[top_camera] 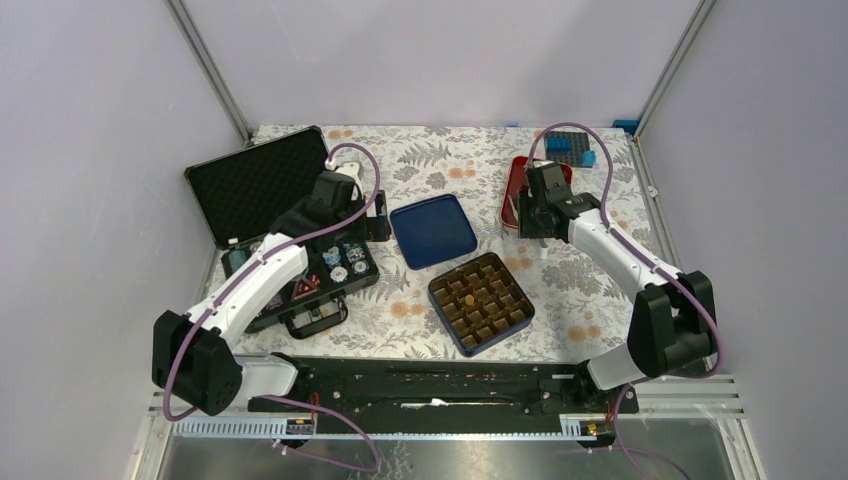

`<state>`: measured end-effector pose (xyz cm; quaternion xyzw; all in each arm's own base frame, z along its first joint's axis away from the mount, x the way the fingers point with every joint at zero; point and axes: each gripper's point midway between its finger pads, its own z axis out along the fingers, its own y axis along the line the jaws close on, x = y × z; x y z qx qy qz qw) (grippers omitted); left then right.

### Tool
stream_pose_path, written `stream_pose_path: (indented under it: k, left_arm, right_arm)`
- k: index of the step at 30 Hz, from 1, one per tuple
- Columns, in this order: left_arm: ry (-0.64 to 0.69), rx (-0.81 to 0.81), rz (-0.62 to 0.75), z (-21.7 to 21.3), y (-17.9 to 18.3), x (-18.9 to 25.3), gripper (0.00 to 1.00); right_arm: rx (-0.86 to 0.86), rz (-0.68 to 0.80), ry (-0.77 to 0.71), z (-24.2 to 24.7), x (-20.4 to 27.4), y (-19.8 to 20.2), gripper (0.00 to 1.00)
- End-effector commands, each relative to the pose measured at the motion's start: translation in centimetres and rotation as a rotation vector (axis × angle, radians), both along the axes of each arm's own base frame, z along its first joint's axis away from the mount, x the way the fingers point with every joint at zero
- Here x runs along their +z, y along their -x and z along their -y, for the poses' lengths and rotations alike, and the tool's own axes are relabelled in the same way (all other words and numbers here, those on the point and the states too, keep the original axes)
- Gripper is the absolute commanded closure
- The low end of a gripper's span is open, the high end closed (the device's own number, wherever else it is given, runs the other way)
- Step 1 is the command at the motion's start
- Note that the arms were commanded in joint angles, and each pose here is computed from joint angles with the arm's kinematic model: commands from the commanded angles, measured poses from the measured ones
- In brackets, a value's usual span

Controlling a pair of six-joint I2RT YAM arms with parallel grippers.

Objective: Pack the chocolate

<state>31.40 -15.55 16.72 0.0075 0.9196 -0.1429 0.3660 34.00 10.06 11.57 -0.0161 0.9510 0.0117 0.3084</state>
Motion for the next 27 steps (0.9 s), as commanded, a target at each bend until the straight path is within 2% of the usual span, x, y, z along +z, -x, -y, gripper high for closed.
stream_pose_path:
  k: [1,9,19,27]
  left_arm:
    - [0.008,0.001,0.037,0.2,-1.0,0.9,0.01]
    - [0.002,0.0,0.036,0.2,-1.0,0.8,0.01]
    - [-0.002,0.0,0.038,0.1,-1.1,0.8,0.01]
    - [0.002,-0.002,0.036,0.2,-0.9,0.8,0.01]
  right_arm:
    - [0.0,0.038,0.015,0.1,0.2,-1.3,0.55]
    - [-0.02,0.038,0.062,0.6,-0.5,-2.4,0.55]
    - [-0.016,0.046,0.051,0.3,-0.2,-2.9,0.56]
    - [-0.011,0.032,0.044,0.0,-0.6,-3.1,0.6]
